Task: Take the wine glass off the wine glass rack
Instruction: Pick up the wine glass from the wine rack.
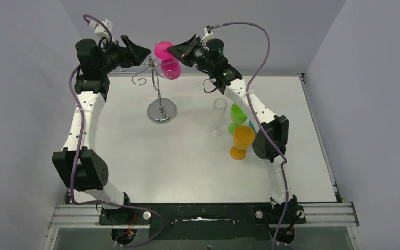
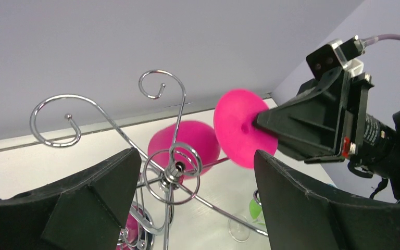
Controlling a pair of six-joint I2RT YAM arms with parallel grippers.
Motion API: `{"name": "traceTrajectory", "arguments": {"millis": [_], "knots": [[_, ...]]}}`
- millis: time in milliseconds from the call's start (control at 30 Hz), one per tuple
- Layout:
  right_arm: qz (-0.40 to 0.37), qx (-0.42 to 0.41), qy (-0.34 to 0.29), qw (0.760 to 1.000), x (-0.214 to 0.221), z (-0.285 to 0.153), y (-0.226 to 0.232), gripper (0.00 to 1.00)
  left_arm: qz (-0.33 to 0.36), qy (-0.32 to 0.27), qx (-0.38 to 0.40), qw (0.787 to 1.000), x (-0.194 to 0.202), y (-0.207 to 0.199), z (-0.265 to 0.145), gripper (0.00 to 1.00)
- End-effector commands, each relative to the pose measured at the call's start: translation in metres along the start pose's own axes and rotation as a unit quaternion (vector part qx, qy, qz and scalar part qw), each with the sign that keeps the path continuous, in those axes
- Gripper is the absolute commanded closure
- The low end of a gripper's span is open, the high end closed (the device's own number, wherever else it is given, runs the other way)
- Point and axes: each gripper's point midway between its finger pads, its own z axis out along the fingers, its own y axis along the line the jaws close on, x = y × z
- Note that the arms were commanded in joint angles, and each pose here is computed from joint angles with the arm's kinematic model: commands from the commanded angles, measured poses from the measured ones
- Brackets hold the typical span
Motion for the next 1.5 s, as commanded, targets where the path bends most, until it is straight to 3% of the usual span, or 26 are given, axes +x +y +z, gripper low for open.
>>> {"name": "traceTrajectory", "arguments": {"millis": [0, 400, 667, 900, 1133, 1333, 1467], "knots": [[-0.018, -0.053, -0.061, 0.997, -0.036, 0.004, 0.034, 1.0, 0.04, -0.048, 0.014, 0.998, -0.032, -0.027, -0.02, 0.2], [-0.071, -0.045, -0.184, 0.979, -0.096, 0.001, 0.028, 1.0, 0.061, -0.035, 0.007, 0.997, -0.024, -0.04, -0.046, 0.2], [-0.129, -0.024, -0.197, 0.972, -0.102, -0.023, 0.034, 1.0, 0.072, -0.037, 0.019, 0.996, -0.021, -0.059, -0.069, 0.15], [-0.223, 0.005, -0.193, 0.955, -0.098, -0.077, 0.049, 1.0, 0.02, -0.026, 0.09, 0.995, -0.021, -0.096, -0.081, 0.14], [-0.264, -0.038, -0.179, 0.947, -0.073, -0.139, 0.061, 1.0, -0.008, -0.024, 0.178, 0.984, -0.023, -0.139, -0.094, 0.15], [-0.277, -0.08, -0.119, 0.95, -0.032, -0.175, 0.065, 1.0, -0.006, 0.01, 0.225, 0.974, 0.006, -0.178, -0.099, 0.22], [-0.284, -0.121, -0.075, 0.948, -0.004, -0.2, 0.078, 1.0, -0.029, 0.071, 0.255, 0.964, 0.045, -0.195, -0.105, 0.25]]}}
